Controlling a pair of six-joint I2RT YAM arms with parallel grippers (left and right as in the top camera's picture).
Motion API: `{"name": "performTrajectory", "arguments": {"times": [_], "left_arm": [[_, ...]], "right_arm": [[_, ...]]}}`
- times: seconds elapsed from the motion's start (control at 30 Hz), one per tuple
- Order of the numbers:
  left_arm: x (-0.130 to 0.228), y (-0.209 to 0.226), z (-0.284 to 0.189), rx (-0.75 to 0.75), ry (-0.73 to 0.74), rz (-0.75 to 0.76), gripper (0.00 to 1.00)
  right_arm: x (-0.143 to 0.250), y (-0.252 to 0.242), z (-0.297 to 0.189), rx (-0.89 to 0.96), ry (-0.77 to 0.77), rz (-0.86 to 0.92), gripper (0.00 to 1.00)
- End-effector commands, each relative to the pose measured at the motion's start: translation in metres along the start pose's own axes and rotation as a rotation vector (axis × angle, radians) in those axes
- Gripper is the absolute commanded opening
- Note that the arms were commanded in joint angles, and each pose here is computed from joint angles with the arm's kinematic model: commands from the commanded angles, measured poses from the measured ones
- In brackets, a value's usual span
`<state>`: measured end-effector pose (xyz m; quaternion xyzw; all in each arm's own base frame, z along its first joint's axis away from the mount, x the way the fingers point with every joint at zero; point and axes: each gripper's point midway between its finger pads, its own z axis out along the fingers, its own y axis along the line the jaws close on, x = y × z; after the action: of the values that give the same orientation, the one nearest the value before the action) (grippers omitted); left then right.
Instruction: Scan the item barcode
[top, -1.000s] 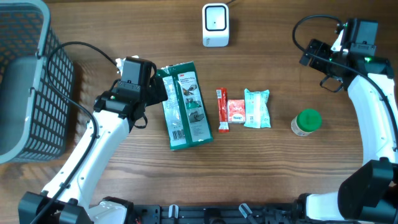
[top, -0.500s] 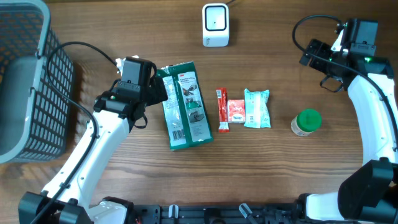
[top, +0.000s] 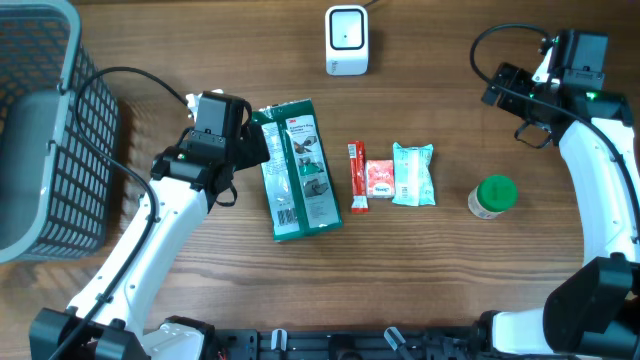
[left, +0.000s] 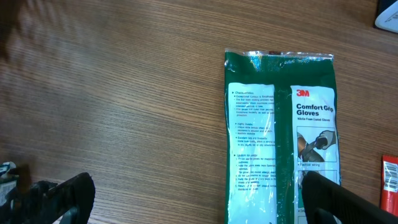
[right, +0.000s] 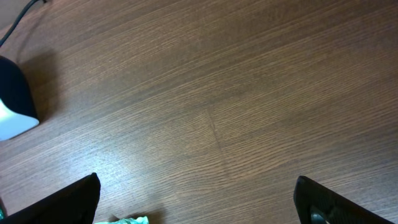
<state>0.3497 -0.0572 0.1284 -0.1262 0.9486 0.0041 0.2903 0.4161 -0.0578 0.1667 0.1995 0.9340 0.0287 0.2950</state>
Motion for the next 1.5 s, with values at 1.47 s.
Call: {"name": "performTrajectory", "arguments": {"times": [1.47], "left_arm": [[-0.005,0.003,0.0,-0.014,-0.015,0.005,1.0]], "right_arm": [[0.111,-0.035,-0.067,0.124,0.393,-0.069,0.88]]}}
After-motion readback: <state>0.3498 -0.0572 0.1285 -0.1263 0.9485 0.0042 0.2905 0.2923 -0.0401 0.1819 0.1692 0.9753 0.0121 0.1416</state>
